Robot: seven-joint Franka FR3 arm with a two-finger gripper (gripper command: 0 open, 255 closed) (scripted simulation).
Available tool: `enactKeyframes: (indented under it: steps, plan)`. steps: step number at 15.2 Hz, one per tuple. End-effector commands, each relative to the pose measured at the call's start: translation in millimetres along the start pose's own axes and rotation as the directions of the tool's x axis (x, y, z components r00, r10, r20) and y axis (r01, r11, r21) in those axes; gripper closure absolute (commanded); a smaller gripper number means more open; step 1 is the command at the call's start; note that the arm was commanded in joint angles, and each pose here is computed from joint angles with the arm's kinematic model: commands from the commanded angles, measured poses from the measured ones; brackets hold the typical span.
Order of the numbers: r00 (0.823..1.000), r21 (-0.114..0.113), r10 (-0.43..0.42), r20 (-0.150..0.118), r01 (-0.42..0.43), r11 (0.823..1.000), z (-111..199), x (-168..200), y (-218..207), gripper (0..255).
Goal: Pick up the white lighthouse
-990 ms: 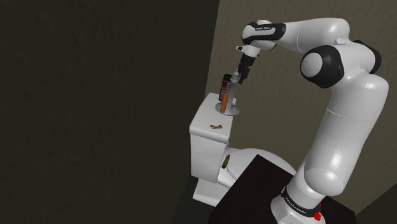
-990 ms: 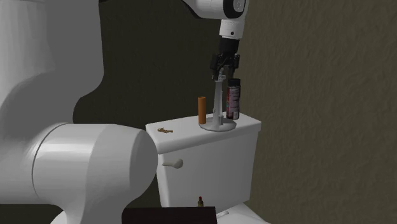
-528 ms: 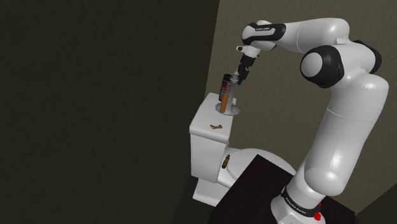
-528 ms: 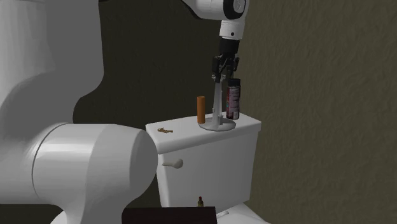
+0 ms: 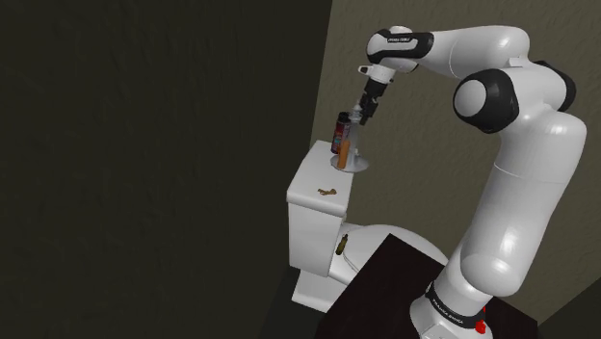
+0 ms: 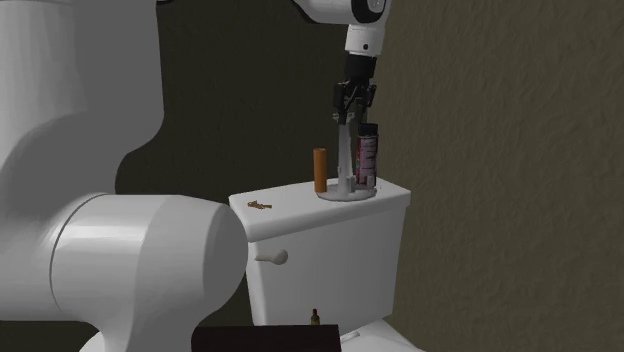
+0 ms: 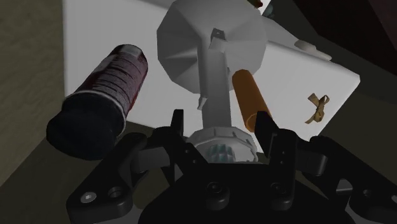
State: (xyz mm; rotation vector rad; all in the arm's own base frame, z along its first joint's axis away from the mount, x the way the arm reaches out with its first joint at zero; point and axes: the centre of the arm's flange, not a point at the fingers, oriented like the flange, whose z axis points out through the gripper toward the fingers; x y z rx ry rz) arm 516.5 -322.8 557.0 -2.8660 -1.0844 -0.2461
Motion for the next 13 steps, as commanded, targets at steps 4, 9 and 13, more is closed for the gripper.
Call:
enactKeyframes:
  steps: [4, 9, 13]
  plan:
    - [1.0, 0.0, 0.0, 0.0, 0.0, 1.0, -26.2, 4.4, -0.7, 255]
    - [1.0, 0.0, 0.0, 0.0, 0.0, 1.0, -52.2, 8.9, -0.9, 255]
    - [1.0, 0.0, 0.0, 0.0, 0.0, 1.0, -63.4, 10.9, -1.0, 255]
